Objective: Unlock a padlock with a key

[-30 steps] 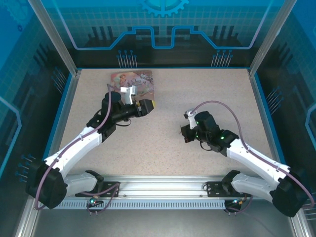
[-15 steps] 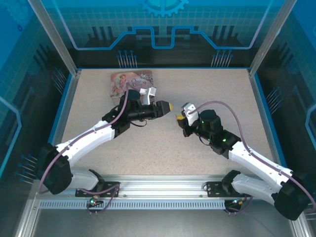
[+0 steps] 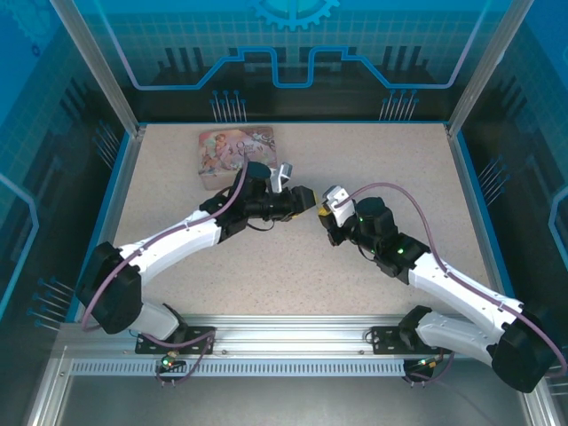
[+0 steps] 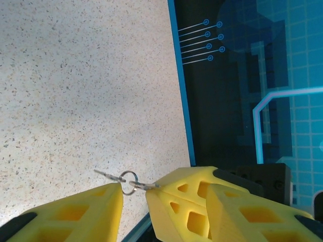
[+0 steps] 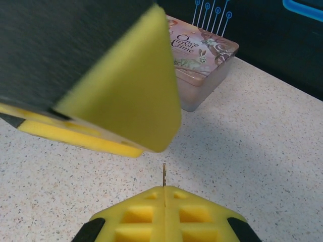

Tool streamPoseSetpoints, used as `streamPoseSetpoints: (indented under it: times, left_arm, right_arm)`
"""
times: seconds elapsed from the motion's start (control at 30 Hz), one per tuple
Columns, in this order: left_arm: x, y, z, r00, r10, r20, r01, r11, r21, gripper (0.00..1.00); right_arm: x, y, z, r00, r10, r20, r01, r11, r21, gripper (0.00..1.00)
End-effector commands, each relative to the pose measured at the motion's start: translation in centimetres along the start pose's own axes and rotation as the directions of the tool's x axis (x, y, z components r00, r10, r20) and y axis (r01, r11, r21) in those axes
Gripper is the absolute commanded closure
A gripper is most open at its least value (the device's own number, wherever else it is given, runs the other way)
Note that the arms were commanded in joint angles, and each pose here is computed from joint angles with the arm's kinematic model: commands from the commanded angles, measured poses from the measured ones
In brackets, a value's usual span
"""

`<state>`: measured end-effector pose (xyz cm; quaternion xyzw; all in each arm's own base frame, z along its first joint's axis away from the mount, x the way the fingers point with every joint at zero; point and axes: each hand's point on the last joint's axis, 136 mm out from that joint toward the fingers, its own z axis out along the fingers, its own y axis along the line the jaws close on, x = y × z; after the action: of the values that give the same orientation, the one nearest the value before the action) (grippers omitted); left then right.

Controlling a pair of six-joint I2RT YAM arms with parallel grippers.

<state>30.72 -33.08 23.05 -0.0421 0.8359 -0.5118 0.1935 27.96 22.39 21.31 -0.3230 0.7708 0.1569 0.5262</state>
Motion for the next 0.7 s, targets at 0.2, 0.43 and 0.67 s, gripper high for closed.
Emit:
streamPoseSetpoints:
  times: [0.2,0.43,0.67]
  left_arm:
    - [-0.1,-0.4,1.1,0.999,-0.051,-0.004,0.051,0.999,0.005,0.55]
    - [0.2,-0.2,1.7,0.998,-0.061,-0.014,0.062,0.998,0.009,0.57]
    - [0.2,-0.4,1.8,0.998,-0.055,-0.015,0.055,0.998,0.014,0.63]
  right_arm:
    - [-2.0,0.1,-0.2,0.998,-0.045,0.033,0.044,0.999,0.015,1.00]
    - [-2.0,0.3,0.1,0.998,-0.050,0.027,0.050,0.999,0.009,1.00]
    - [-1.9,0.5,0.3,0.998,-0.055,0.017,0.055,0.998,0.008,1.00]
